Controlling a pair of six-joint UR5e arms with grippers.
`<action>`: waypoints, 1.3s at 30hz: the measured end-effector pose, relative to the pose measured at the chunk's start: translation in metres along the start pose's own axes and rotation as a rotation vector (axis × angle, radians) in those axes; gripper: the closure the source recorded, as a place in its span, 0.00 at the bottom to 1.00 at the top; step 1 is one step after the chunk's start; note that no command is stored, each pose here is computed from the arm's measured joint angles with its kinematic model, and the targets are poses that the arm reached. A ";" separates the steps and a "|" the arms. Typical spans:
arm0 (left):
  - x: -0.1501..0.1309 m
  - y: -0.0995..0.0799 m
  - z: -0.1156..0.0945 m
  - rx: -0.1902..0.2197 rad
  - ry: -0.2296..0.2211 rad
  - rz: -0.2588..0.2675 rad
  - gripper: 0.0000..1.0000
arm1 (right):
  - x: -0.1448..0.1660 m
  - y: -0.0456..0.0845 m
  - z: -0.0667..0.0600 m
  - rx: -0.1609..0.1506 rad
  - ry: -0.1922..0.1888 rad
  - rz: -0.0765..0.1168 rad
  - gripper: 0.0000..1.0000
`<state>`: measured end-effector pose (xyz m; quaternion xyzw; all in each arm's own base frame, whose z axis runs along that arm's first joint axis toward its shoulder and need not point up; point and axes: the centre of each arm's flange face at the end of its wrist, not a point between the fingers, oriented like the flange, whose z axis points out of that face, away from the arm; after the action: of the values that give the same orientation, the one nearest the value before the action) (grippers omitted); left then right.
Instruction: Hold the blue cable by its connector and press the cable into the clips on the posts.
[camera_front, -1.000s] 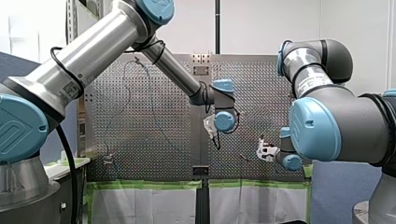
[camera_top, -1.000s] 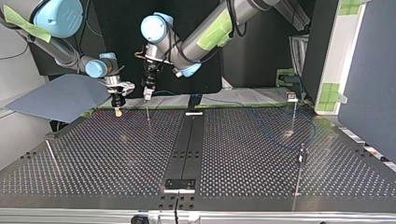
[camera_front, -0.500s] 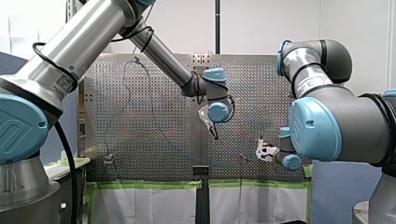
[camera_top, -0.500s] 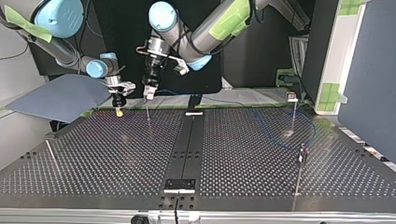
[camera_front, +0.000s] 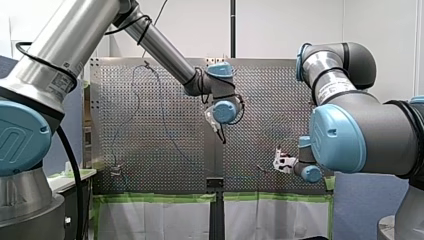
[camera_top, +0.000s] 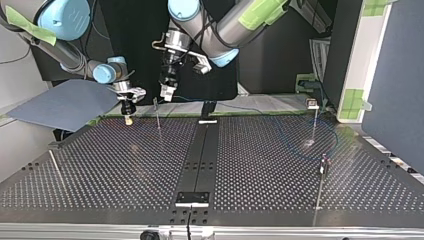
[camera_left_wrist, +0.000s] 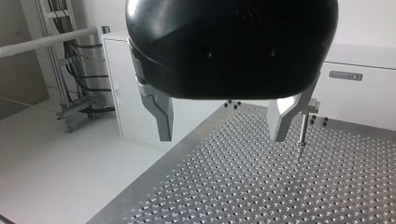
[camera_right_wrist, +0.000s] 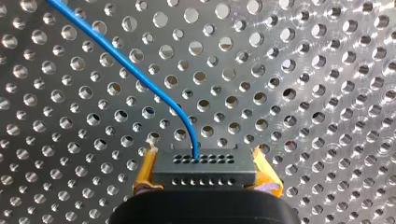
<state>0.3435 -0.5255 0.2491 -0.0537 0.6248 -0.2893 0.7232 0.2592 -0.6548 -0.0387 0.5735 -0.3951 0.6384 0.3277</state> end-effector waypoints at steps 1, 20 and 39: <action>-0.002 0.001 -0.002 -0.001 0.000 0.000 0.00 | 0.000 0.000 0.000 0.000 0.000 0.000 1.00; -0.052 0.019 -0.053 -0.019 -0.001 0.011 0.00 | 0.000 -0.002 0.000 0.012 -0.001 0.003 1.00; 0.009 0.085 -0.124 -0.099 0.204 0.159 0.00 | -0.002 -0.008 0.000 0.015 -0.011 0.009 1.00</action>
<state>0.2583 -0.4238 0.1777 -0.0099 0.7108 -0.2038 0.6732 0.2661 -0.6510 -0.0397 0.5779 -0.3946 0.6394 0.3184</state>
